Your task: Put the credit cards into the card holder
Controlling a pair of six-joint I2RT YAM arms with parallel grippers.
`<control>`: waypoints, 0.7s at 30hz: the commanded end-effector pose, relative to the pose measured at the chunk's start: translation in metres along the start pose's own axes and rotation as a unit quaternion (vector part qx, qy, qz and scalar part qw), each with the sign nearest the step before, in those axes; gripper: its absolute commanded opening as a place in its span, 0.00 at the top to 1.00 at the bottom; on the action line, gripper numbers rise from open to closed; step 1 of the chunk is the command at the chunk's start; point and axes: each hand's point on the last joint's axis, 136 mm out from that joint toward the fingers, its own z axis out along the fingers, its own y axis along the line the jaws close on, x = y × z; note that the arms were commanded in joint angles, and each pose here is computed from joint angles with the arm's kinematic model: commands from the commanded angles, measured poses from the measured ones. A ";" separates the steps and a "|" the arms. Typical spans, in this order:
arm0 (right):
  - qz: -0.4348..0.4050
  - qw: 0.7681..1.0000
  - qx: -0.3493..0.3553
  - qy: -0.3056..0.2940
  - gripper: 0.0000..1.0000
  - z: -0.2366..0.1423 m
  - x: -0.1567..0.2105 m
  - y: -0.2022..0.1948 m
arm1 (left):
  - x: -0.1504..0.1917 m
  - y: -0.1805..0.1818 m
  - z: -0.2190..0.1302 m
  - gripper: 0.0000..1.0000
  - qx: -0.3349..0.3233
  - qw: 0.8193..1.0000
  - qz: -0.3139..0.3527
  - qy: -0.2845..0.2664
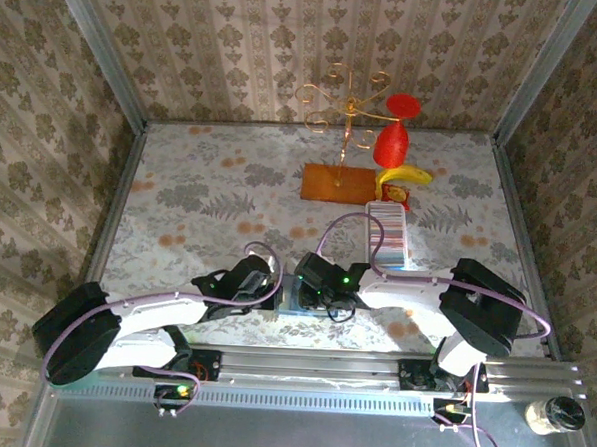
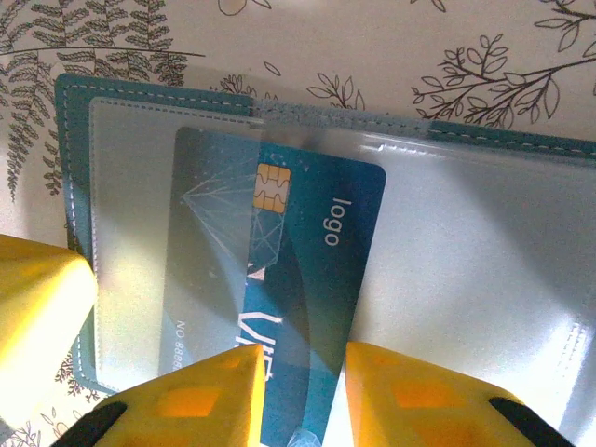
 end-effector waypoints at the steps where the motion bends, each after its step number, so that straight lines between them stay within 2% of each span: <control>1: -0.004 1.000 0.001 0.000 0.72 0.001 -0.001 0.005 | 0.012 0.018 0.004 1.00 -0.033 0.999 -0.008 0.015; 21: -0.021 0.999 -0.026 0.006 0.76 0.006 -0.003 0.037 | 0.016 0.016 0.006 1.00 -0.020 1.000 -0.015 0.014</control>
